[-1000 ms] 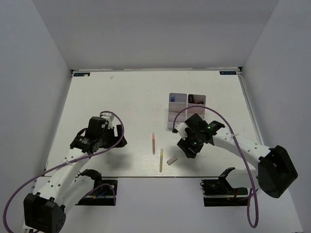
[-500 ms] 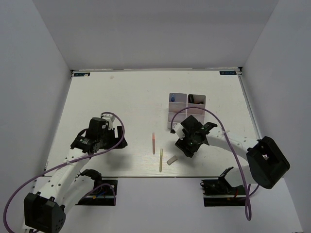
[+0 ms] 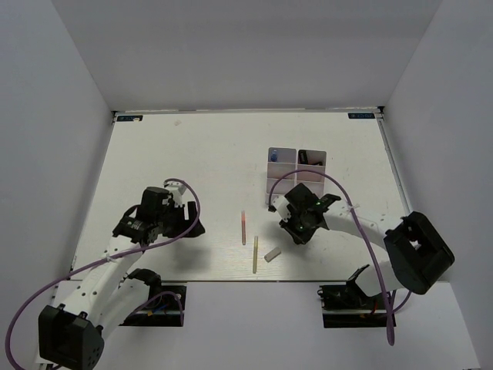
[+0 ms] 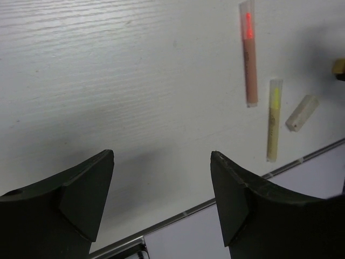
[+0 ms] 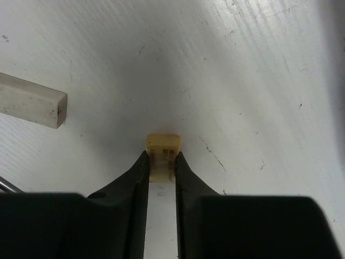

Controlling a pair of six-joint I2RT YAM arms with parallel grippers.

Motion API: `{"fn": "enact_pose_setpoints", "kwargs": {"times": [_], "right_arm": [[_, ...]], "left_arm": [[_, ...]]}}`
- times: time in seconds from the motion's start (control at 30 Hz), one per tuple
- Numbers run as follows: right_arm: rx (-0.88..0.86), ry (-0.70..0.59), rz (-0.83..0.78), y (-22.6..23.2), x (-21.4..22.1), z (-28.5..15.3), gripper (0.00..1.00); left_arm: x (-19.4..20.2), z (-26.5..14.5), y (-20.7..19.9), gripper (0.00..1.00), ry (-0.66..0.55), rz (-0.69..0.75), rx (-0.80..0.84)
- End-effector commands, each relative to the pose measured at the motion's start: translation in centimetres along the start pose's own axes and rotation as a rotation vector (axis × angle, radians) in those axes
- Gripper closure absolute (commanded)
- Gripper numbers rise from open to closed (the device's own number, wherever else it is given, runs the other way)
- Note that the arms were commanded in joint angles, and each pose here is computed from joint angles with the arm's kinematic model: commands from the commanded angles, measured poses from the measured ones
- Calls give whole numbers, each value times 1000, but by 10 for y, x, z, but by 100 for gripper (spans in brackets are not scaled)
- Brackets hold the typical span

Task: Sort the stationery into containers
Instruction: Grab a piece of stationery with the right arm

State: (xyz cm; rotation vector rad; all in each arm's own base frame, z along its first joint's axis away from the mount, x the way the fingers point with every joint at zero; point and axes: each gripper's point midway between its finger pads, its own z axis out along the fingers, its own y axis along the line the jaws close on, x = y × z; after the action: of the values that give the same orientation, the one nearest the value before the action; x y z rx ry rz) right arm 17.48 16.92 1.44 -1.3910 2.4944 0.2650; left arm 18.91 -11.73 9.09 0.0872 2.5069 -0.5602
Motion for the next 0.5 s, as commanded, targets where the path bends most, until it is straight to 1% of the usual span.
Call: {"fn": "enact_pose_setpoints", "kwargs": {"times": [0.0, 0.1, 0.17, 0.27, 0.3, 0.37, 0.4, 0.47], "right_arm": [[-44, -33, -21, 9, -6, -8, 100], [-3, -116, -85, 3, -23, -35, 100], [52, -216, -132, -4, -44, -62, 100], [151, -284, -186, -20, -64, -92, 100], [248, -264, -197, -38, -63, -97, 100], [318, -283, -201, -50, -72, -107, 100], [426, -267, -205, -69, -73, -114, 100], [495, -270, -205, -82, -80, -119, 100]], "left_arm": [[1, -1, -27, 18, 4, 63, 158], [7, 0, -29, 20, 26, 90, 157], [8, 2, -29, 20, 37, 91, 155], [9, 2, -30, 20, 47, 93, 160], [10, 2, -29, 20, 51, 92, 158], [11, 3, -29, 20, 55, 89, 157], [10, 2, -30, 20, 51, 95, 160], [11, 3, -29, 20, 53, 93, 161]]}}
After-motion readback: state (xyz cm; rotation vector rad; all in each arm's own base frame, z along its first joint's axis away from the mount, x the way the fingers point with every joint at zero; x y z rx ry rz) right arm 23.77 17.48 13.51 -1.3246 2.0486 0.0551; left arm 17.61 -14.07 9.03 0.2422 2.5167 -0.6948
